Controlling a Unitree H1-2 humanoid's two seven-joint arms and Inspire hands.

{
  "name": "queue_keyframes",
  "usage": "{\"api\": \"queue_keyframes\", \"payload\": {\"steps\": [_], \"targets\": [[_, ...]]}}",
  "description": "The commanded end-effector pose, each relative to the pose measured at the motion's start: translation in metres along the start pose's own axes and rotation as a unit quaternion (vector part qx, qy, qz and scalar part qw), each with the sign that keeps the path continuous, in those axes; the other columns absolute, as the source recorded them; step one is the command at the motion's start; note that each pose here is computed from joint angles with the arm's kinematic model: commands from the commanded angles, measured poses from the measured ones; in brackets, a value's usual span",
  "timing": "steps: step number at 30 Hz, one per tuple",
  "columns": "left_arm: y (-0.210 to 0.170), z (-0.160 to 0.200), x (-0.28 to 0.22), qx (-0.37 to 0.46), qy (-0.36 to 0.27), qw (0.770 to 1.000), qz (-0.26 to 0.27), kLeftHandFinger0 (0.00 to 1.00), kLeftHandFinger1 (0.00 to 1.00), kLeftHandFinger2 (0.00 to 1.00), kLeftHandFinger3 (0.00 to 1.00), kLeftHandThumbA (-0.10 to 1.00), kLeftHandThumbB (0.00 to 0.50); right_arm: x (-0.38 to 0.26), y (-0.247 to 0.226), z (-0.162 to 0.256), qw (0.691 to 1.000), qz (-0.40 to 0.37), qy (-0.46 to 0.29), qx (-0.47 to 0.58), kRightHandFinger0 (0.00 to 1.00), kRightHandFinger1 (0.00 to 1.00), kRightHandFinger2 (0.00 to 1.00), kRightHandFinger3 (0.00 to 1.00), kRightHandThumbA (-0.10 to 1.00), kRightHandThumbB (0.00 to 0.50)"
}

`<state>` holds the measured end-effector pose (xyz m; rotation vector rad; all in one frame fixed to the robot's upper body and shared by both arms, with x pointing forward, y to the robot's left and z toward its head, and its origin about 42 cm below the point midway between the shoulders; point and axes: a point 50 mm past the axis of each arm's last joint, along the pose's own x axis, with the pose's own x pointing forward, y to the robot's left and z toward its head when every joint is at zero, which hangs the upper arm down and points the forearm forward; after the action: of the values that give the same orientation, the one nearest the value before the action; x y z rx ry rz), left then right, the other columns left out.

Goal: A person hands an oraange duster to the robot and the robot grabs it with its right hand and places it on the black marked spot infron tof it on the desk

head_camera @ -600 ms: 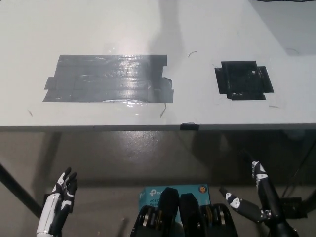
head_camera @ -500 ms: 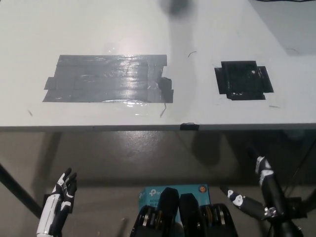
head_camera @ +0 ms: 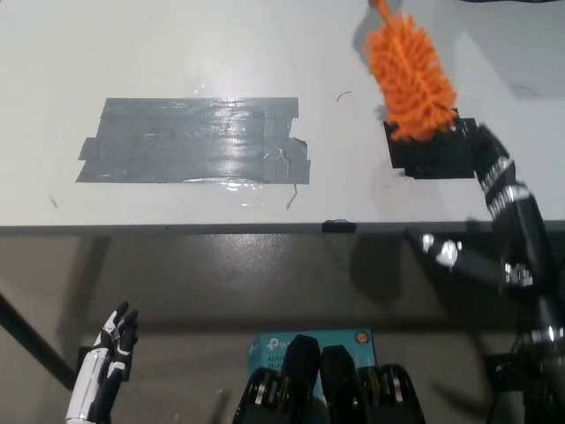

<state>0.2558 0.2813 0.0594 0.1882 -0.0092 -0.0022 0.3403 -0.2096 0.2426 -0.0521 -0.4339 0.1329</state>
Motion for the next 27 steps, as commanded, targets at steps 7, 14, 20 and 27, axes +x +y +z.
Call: {"api": "queue_keyframes", "payload": {"steps": [7, 14, 20, 27], "targets": [[0.007, 0.016, 0.002, 0.014, -0.042, 0.999, 0.001, 1.0, 1.0, 1.0, 1.0, 0.88, 0.186, 0.141, -0.022, 0.009, 0.933, 0.14, 0.11, 0.314, 1.0, 1.0, 1.0, 1.0, 1.0, 0.38], [0.008, 0.018, 0.009, 0.017, -0.049, 0.999, 0.002, 1.0, 1.0, 1.0, 1.0, 0.88, 0.192, 0.181, -0.042, 0.016, 0.978, 0.067, 0.151, 0.125, 1.0, 1.0, 1.0, 1.0, 1.0, 0.363], [0.007, 0.018, 0.01, 0.019, -0.054, 0.998, 0.001, 1.0, 1.0, 1.0, 1.0, 0.86, 0.201, 0.195, -0.045, 0.028, 0.979, 0.009, 0.143, -0.147, 1.0, 1.0, 1.0, 1.0, 1.0, 0.475], [0.006, 0.021, 0.013, 0.026, -0.06, 0.998, -0.002, 1.0, 1.0, 1.0, 1.0, 0.87, 0.199, 0.214, -0.034, 0.038, 0.959, 0.024, 0.145, -0.241, 1.0, 1.0, 1.0, 1.0, 1.0, 0.388]]}}
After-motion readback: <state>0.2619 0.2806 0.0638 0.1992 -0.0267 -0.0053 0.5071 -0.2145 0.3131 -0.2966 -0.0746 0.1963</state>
